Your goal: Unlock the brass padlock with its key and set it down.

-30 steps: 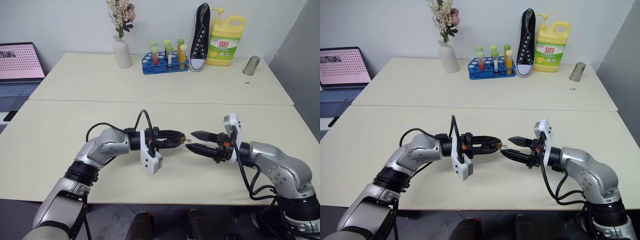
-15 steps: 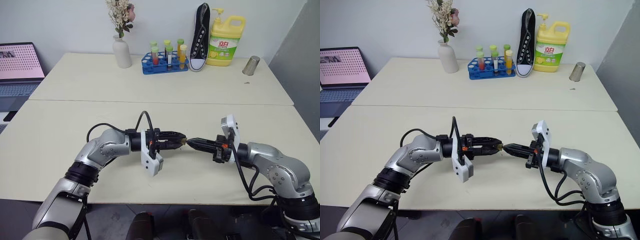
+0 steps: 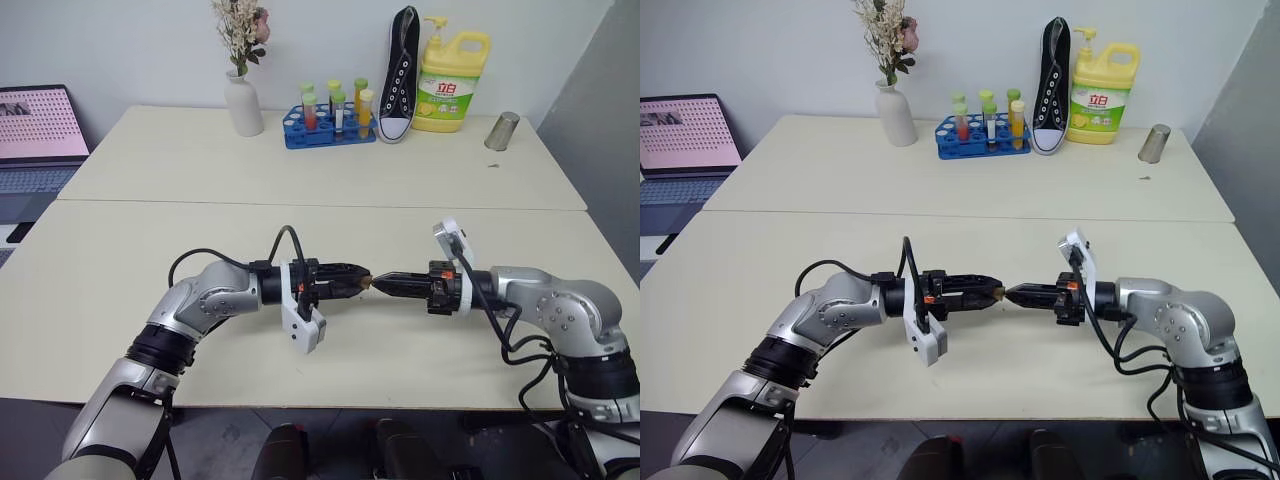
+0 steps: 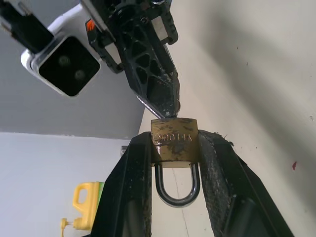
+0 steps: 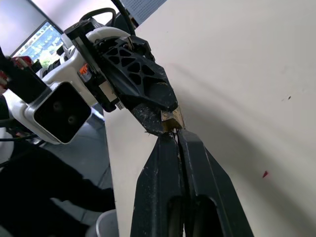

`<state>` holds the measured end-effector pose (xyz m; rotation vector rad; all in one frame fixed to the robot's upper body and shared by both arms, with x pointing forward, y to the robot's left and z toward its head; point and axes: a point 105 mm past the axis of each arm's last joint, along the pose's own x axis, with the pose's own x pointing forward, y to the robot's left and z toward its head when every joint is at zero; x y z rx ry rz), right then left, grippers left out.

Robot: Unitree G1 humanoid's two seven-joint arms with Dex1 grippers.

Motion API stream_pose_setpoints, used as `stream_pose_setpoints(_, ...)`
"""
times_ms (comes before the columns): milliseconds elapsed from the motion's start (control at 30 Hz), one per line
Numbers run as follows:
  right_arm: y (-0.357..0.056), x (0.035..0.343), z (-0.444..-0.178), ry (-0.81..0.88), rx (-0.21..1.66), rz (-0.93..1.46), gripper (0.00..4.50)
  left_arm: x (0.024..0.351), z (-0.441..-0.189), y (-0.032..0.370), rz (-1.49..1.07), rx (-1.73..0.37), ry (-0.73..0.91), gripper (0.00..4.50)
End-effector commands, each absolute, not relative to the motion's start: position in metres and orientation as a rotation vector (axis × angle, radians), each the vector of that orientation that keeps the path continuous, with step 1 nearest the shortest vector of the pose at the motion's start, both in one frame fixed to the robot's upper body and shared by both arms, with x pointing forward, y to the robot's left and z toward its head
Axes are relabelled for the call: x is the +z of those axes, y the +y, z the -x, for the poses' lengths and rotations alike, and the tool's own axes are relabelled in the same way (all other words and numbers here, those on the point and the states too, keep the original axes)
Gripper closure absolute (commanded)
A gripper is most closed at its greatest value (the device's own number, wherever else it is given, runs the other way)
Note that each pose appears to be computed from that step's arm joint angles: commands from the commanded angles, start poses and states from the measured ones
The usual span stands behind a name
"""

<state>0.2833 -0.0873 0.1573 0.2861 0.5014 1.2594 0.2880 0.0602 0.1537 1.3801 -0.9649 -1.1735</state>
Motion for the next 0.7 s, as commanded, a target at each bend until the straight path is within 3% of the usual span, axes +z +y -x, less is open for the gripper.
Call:
stream_pose_setpoints(33, -0.093, 0.179, -0.29, 0.509, 1.261, -0.378, 4.5, 0.155, -0.283, 0.057, -1.405, -1.187, -1.026, 3.53)
stream_pose_setpoints(433, -0.096, 0.175, -0.299, 0.63, 1.213, -0.505, 4.5, 0.153, -0.284, 0.06, -1.424, -1.174, -1.036, 3.53)
stream_pose_setpoints(667, -0.09, 0.177, -0.287, 0.551, 1.291, -0.353, 4.5, 0.153, -0.285, 0.06, -1.407, -1.164, -1.023, 3.53)
stream_pose_setpoints(700, -0.089, 0.178, -0.284, 0.532, 1.314, -0.329, 4.09, 0.153, -0.285, 0.061, -1.402, -1.162, -1.02, 3.53)
